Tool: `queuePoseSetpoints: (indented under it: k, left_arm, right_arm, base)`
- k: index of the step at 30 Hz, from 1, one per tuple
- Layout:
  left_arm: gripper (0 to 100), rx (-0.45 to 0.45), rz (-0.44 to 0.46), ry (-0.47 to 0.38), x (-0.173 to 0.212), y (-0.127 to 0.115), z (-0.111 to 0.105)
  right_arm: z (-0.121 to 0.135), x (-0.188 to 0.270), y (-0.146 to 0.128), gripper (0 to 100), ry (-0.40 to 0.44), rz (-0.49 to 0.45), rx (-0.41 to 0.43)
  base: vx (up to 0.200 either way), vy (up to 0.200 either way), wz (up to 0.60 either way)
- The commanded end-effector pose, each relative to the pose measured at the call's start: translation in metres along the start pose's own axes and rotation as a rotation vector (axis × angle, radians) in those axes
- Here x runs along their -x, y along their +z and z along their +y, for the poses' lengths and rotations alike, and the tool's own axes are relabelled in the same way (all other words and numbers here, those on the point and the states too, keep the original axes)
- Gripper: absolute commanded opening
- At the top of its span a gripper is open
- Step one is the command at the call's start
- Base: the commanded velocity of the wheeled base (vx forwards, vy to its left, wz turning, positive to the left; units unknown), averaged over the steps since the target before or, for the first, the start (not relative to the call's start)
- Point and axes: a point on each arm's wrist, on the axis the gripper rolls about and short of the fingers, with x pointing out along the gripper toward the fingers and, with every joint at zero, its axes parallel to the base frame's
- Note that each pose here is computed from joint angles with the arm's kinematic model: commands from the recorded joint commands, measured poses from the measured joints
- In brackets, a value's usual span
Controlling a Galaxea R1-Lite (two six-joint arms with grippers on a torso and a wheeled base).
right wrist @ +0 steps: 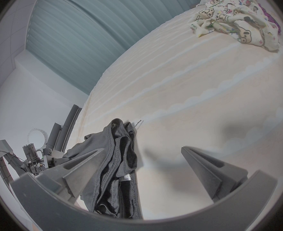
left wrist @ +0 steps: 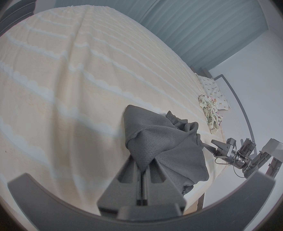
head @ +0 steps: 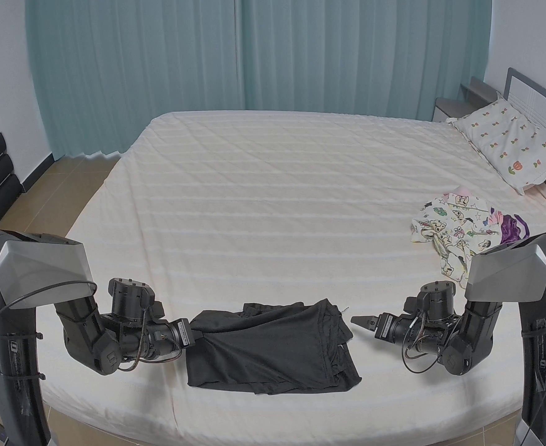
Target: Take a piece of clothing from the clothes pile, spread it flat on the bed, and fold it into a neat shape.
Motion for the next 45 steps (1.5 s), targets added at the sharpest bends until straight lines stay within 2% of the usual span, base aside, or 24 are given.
queuePoseSetpoints:
  k: [1, 8, 9, 16, 22, 26, 28, 29, 33, 38, 45]
  left_arm:
    - [0, 0.004, 0.000, 0.005, -0.001, 0.000, 0.002]
    - [0, 0.003, 0.005, 0.006, 0.000, -0.001, 0.002]
    - [100, 0.002, 0.008, 0.004, 0.000, -0.002, 0.002]
    - [100, 0.003, 0.015, -0.019, 0.001, -0.001, 0.000]
    - [100, 0.017, -0.048, -0.024, 0.014, 0.017, -0.001]
    - [100, 0.063, -0.060, 0.028, 0.027, 0.019, 0.014]
    - [100, 0.063, -0.060, 0.028, 0.027, 0.019, 0.014]
    - [100, 0.104, -0.058, 0.068, 0.037, 0.016, 0.029]
    - [100, 0.154, -0.046, 0.105, 0.044, 0.009, 0.046]
    - [100, 0.152, -0.065, 0.098, 0.044, 0.010, 0.047]
    - [100, 0.154, -0.058, 0.102, 0.043, 0.008, 0.048]
  right_arm:
    - [0.000, 0.000, 0.000, 100, 0.001, -0.002, 0.000]
    - [0.000, 0.000, 0.000, 100, 0.001, 0.000, 0.001]
    - [0.000, 0.000, 0.000, 100, 0.001, 0.000, 0.001]
    - [0.007, -0.002, 0.000, 100, 0.019, -0.003, 0.011]
    - [0.034, -0.013, 0.012, 100, 0.094, -0.058, 0.007]
    - [0.053, -0.025, 0.009, 100, 0.138, -0.046, 0.033]
    - [0.053, -0.025, 0.009, 100, 0.138, -0.046, 0.033]
    - [0.059, -0.037, 0.008, 100, 0.141, -0.027, 0.040]
    - [0.069, -0.051, 0.011, 100, 0.143, -0.004, 0.048]
    - [0.070, -0.065, 0.015, 100, 0.129, 0.018, 0.046]
    - [0.065, -0.084, 0.007, 100, 0.104, 0.061, 0.044]
  base:
    - [0.000, 0.200, 0.00]
    - [0.000, 0.029, 0.00]
    - [0.000, 0.000, 0.00]
    - [0.000, 0.000, 0.00]
    - [0.000, 0.000, 0.00]
    - [0.000, 0.000, 0.00]
    - [0.000, 0.000, 0.00]
    - [0.000, 0.000, 0.00]
    - [0.000, 0.000, 0.00]
    - [0.000, 0.000, 0.00]
    - [0.000, 0.000, 0.00]
